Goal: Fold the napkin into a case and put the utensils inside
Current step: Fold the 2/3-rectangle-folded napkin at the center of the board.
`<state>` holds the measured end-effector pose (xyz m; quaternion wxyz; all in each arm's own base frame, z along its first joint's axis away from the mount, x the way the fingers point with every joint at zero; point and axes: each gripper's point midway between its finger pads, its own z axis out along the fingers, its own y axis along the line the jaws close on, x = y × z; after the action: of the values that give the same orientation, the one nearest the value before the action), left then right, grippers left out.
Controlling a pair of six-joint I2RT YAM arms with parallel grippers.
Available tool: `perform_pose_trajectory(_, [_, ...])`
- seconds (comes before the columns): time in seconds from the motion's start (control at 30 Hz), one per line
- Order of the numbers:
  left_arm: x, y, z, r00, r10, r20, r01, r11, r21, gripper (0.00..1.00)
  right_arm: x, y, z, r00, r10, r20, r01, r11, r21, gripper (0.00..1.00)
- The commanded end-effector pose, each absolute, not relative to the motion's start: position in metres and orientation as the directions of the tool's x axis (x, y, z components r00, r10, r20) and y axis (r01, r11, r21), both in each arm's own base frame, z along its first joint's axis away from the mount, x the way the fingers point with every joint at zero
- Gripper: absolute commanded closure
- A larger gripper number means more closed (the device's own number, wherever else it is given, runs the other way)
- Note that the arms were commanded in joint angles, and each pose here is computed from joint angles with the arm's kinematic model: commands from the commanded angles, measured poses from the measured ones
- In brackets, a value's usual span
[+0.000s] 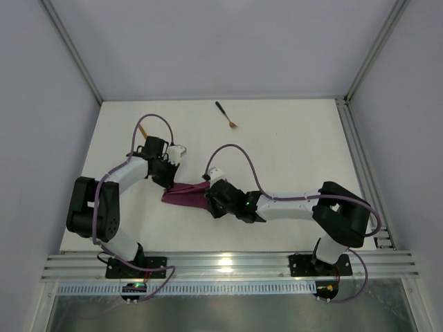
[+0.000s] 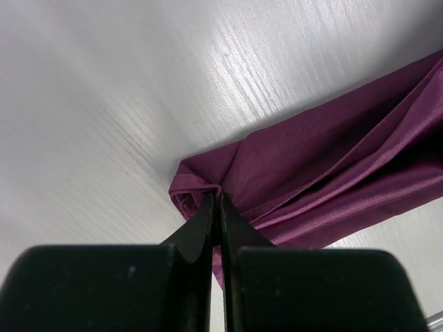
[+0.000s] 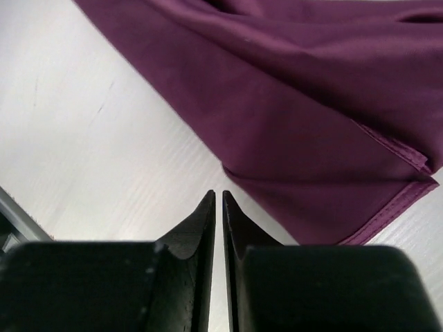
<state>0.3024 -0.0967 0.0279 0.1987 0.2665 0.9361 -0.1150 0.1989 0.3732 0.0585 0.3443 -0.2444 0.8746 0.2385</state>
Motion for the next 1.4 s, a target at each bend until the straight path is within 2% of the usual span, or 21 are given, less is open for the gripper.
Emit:
perform_pose_trajectory(0.0, [0.312,-0.096,0.043,-0.74,0.45,-0.501,0.551,0.832,-0.067,1.0,0.217,0.39,0.072,-0.701,-0.066,-0.71,-0.516,0.735,0.441,0.9])
perform_pose_trajectory(0.17, [0.311,-0.097,0.047,-0.719,0.464,-0.517,0.566,0.823,-0.05,1.0,0.237,0.38,0.055,-0.737,-0.002,-0.676,-0.451,0.746,0.489,0.96])
perform_pose_trajectory(0.4, [0.31,-0.098,0.052,-0.69,0.481,-0.541,0.586,0.81,-0.027,1.0,0.235,0.361,0.004,-0.841,0.022,-0.541,-0.316,0.79,0.525,0.96])
perform_pose_trajectory(0.63, [0.297,-0.099,0.056,-0.656,0.508,-0.558,0.623,0.782,-0.02,1.0,0.231,0.34,-0.019,-0.887,0.1,-0.45,-0.17,0.837,0.52,0.96])
perform_pose_trajectory(0.87, [0.256,-0.097,0.038,-0.613,0.629,-0.477,0.723,0.69,-0.019,1.0,0.235,0.329,-0.035,-0.893,0.143,-0.427,-0.084,0.879,0.47,0.96])
perform_pose_trajectory(1.1, [0.23,-0.102,0.016,-0.525,0.764,-0.374,0.802,0.591,0.082,1.0,0.236,0.328,-0.037,-0.891,0.182,-0.416,-0.043,0.878,0.476,0.96])
perform_pose_trajectory(1.27, [0.231,-0.094,0.009,-0.501,0.798,-0.335,0.803,0.573,0.163,1.0,0.245,0.337,-0.012,-0.868,0.139,-0.476,-0.128,0.864,0.486,0.96])
perform_pose_trajectory(1.37, [0.233,-0.091,0.008,-0.497,0.802,-0.331,0.801,0.571,0.182,1.0,0.252,0.345,0.022,-0.844,0.113,-0.524,-0.212,0.828,0.52,0.94])
